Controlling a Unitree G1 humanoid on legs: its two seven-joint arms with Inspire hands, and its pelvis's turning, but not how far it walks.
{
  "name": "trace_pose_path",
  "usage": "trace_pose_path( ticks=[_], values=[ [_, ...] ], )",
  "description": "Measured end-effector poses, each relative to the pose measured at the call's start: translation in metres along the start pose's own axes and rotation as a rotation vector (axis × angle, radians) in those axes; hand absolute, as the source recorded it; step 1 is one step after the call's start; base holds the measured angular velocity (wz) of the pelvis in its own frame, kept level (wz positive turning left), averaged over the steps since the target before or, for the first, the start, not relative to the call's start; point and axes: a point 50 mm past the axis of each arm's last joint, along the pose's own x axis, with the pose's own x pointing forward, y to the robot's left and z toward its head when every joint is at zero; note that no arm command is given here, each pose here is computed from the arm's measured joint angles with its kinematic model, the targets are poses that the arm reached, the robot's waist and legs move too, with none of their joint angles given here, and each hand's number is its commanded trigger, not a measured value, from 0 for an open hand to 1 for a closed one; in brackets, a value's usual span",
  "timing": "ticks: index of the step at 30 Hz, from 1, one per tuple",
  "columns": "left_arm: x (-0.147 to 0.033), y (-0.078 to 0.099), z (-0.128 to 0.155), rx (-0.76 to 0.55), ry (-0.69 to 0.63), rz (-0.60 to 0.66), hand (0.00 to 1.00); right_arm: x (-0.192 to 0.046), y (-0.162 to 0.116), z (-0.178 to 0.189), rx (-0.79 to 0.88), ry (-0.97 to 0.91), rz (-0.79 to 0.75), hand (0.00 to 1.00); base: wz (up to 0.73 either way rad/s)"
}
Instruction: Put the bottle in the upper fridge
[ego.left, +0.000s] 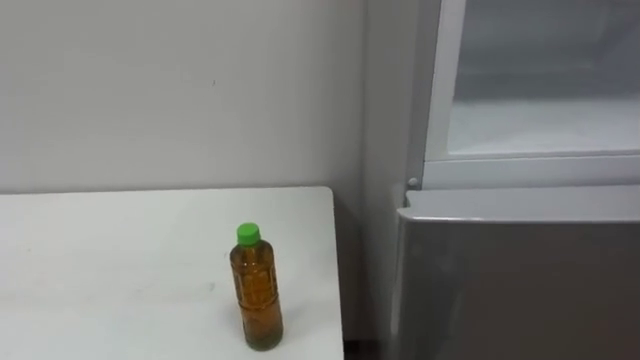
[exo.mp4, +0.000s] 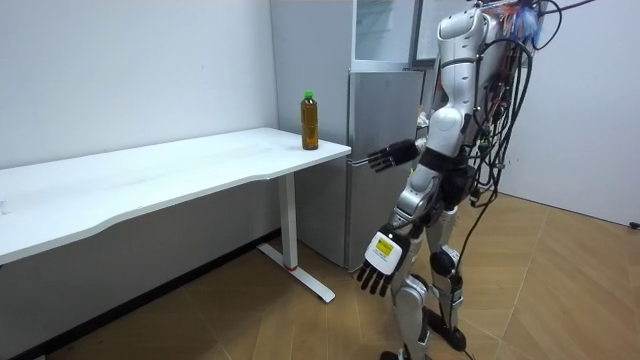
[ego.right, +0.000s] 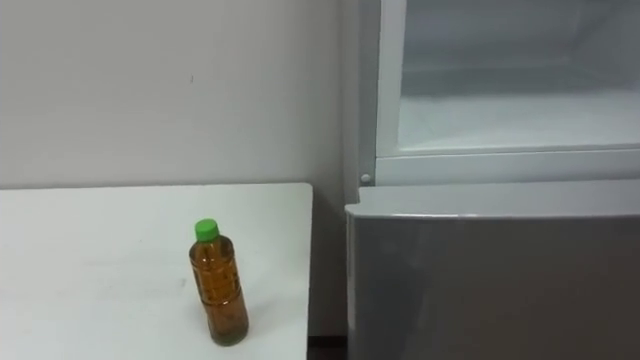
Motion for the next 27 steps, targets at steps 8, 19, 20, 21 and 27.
trace_pose_path(
  ticks=[8,19,20,21,27],
  values=[
    [0.000,0.004,0.001,0.008,-0.002,0.009,0.00,0.006,0.019,0.030,-0.069,-0.108,0.096,0.00,0.00],
    [-0.001,0.004,-0.002,0.021,0.013,0.007,0.00,0.014,0.043,0.085,-0.146,-0.315,0.197,0.00,0.01],
    [-0.001,0.004,-0.003,0.023,0.015,0.007,0.00,0.016,0.043,0.090,-0.144,-0.330,0.197,0.00,0.07],
    [-0.001,0.004,-0.002,0.023,0.011,0.007,0.00,0.017,0.044,0.095,-0.142,-0.348,0.193,0.00,0.07],
    [-0.002,0.005,-0.007,0.024,0.022,0.011,0.00,0.024,0.046,0.116,-0.160,-0.414,0.170,0.00,0.08]
  ],
)
